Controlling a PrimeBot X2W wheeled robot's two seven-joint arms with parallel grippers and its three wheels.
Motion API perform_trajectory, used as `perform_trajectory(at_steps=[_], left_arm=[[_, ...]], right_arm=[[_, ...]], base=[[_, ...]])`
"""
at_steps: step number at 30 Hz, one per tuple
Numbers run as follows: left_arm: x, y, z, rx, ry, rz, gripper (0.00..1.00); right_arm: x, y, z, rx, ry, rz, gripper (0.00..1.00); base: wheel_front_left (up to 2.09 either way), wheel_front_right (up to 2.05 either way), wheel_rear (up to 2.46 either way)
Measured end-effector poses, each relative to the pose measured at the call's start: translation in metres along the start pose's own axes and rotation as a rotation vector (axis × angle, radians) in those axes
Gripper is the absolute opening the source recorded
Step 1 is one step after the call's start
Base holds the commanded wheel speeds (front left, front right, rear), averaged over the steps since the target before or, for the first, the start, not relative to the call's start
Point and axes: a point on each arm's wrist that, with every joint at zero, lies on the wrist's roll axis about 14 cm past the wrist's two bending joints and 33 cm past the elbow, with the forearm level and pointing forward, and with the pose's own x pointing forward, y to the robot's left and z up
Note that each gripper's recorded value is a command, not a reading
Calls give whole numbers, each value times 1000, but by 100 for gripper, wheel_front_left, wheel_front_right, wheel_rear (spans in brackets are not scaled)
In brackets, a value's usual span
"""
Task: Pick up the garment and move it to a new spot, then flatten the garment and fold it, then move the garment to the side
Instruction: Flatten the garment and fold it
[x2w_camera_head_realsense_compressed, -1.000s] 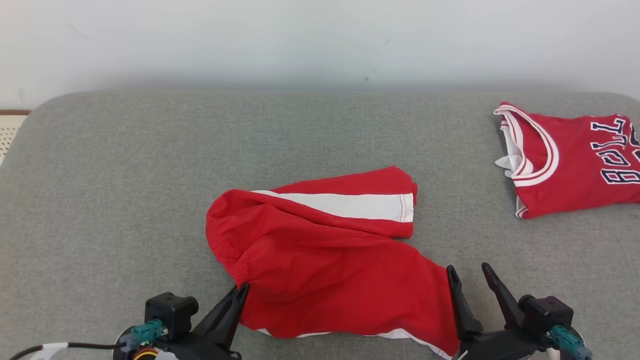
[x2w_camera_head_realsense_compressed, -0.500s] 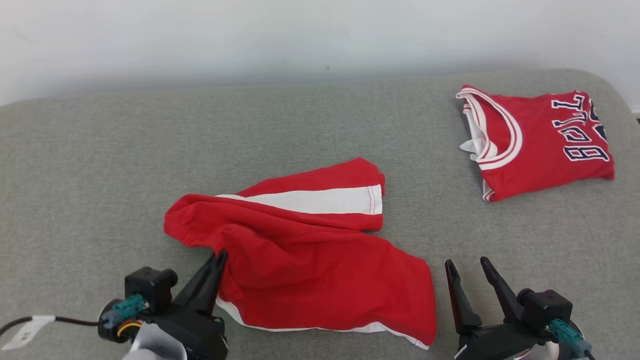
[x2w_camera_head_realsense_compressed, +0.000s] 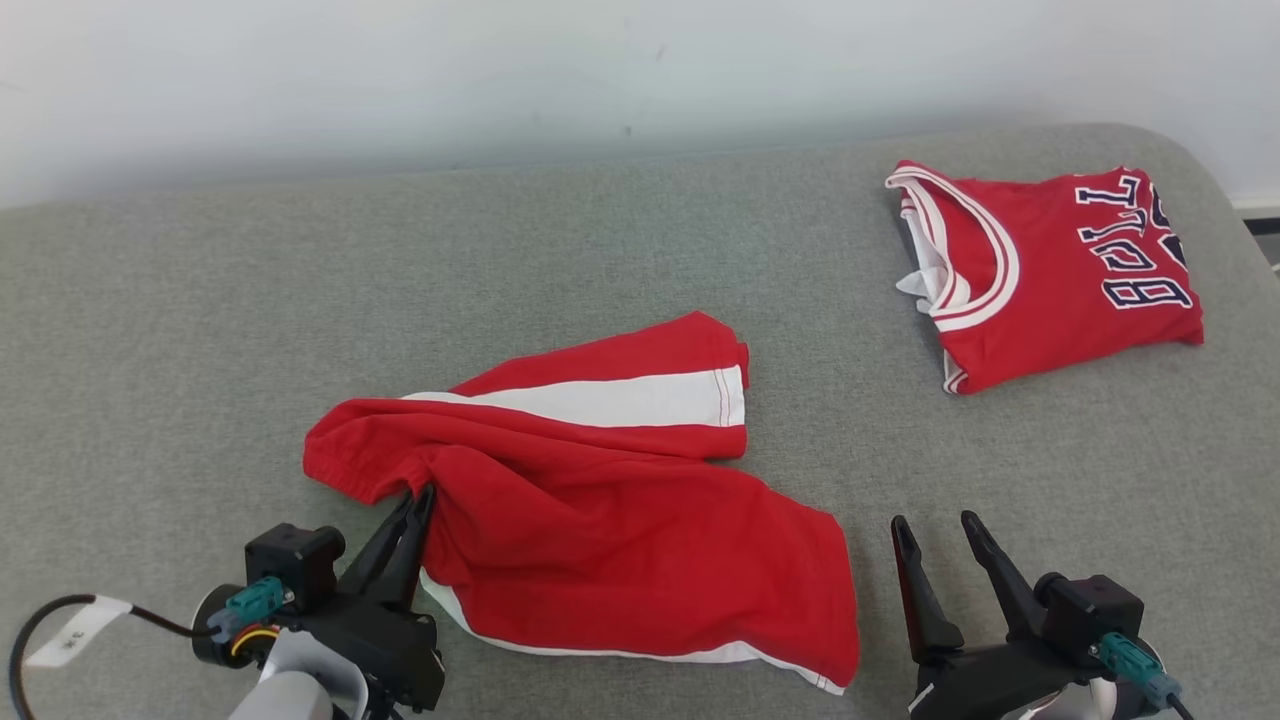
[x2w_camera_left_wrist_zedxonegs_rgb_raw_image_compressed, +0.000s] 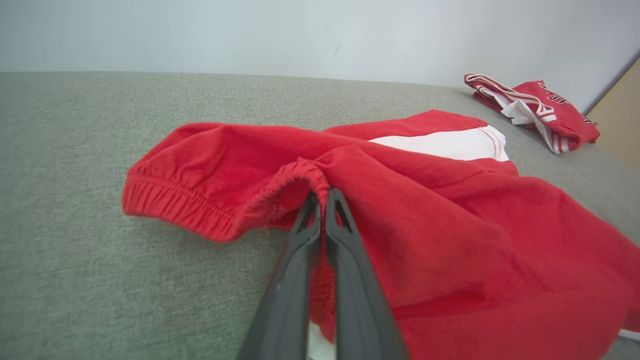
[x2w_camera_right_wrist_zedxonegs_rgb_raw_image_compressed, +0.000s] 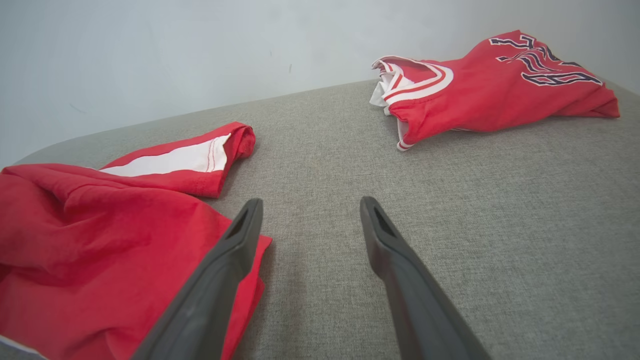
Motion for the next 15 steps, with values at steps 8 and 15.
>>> perform_trajectory(at_steps=[8, 15], left_arm=[[-14, 3, -1, -13, -12, 26, 100], [-36, 12, 11, -37, -67, 100, 100]], right_arm=[[-1, 6, 0, 3, -1, 15, 100], [2, 14, 5, 1, -20, 40, 100]], base=[[0, 0, 0], [0, 0, 0]])
